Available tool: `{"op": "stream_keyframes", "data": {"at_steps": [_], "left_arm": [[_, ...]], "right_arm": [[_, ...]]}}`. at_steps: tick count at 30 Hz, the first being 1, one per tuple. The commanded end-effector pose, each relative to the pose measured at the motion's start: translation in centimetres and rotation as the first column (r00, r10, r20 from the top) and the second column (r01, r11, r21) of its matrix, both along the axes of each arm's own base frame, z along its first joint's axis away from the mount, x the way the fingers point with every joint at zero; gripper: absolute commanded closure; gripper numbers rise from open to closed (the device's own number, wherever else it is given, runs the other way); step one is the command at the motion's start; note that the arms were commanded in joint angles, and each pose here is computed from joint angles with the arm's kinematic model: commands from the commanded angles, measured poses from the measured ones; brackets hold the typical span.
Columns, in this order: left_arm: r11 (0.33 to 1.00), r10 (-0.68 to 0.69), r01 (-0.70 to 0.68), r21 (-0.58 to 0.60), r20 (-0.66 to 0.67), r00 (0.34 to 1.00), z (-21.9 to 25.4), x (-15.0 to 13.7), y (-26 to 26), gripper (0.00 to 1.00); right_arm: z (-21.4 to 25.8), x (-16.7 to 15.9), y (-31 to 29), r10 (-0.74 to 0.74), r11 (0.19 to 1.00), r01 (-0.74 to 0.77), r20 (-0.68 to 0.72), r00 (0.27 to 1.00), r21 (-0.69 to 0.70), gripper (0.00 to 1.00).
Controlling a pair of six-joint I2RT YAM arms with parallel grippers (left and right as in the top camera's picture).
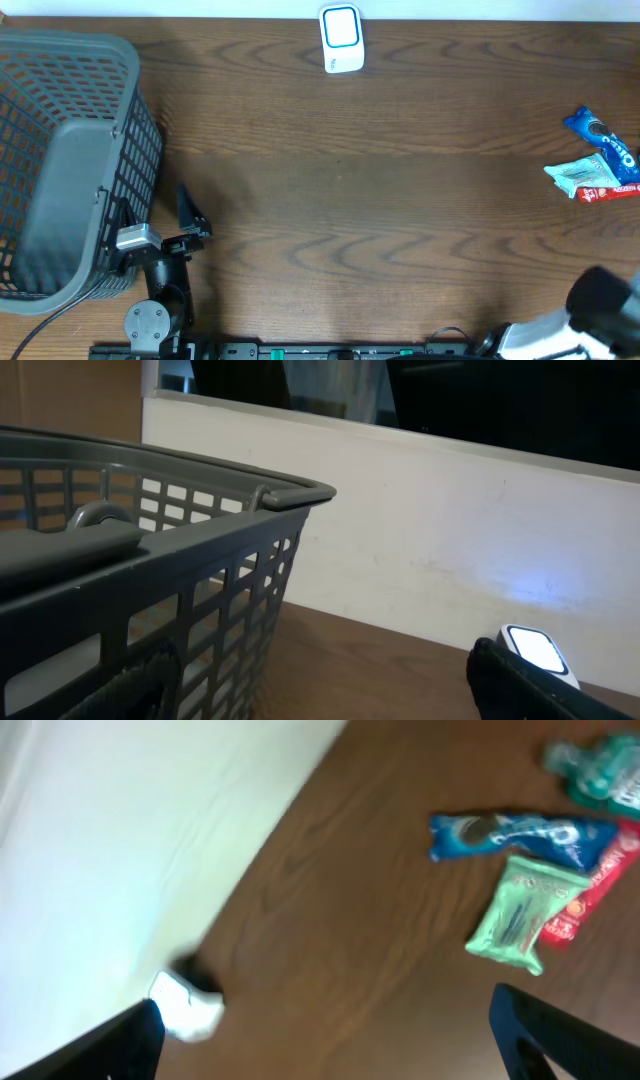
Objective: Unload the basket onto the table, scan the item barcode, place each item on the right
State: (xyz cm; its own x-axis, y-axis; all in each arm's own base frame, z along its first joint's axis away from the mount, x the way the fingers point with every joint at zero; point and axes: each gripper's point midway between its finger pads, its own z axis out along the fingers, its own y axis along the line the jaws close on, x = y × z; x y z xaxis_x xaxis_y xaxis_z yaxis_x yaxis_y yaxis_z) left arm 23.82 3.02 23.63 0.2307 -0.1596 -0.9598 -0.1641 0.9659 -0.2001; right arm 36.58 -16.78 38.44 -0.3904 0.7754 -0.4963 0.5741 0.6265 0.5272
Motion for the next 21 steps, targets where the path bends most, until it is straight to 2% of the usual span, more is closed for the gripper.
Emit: {"op": "stream_keyframes", "data": {"at_steps": [1,6,13,17,21], "left_arm": [[1.0,-0.003,0.004,-0.007,0.01,1.0,0.2,-0.1,0.0,0.08],[1.0,-0.003,0.004,-0.007,0.01,1.0,0.2,-0.1,0.0,0.08],[1.0,-0.003,0.004,-0.007,0.01,1.0,0.2,-0.1,0.0,0.08],[1.0,-0.003,0.004,-0.007,0.01,1.0,0.2,-0.1,0.0,0.08],[1.0,-0.003,0.004,-0.007,0.01,1.0,0.2,-0.1,0.0,0.08]], "right_arm": [[3.1,-1.4,3.8,0.273,0.955,-0.261,0.08,0.959,-0.14,0.01],[6.5,-4.4,5.2,0.263,0.948,-0.229,0.138,0.955,-0.222,0.01],[8.9,-6.7,6.7,0.27,0.937,-0.212,0.191,0.944,-0.279,0.01],[8.7,-7.6,5.1,0.209,0.923,-0.149,0.139,0.968,-0.355,0.01],[8.6,-7.6,5.6,0.248,0.914,-0.186,0.134,0.959,-0.36,0.01]]}}
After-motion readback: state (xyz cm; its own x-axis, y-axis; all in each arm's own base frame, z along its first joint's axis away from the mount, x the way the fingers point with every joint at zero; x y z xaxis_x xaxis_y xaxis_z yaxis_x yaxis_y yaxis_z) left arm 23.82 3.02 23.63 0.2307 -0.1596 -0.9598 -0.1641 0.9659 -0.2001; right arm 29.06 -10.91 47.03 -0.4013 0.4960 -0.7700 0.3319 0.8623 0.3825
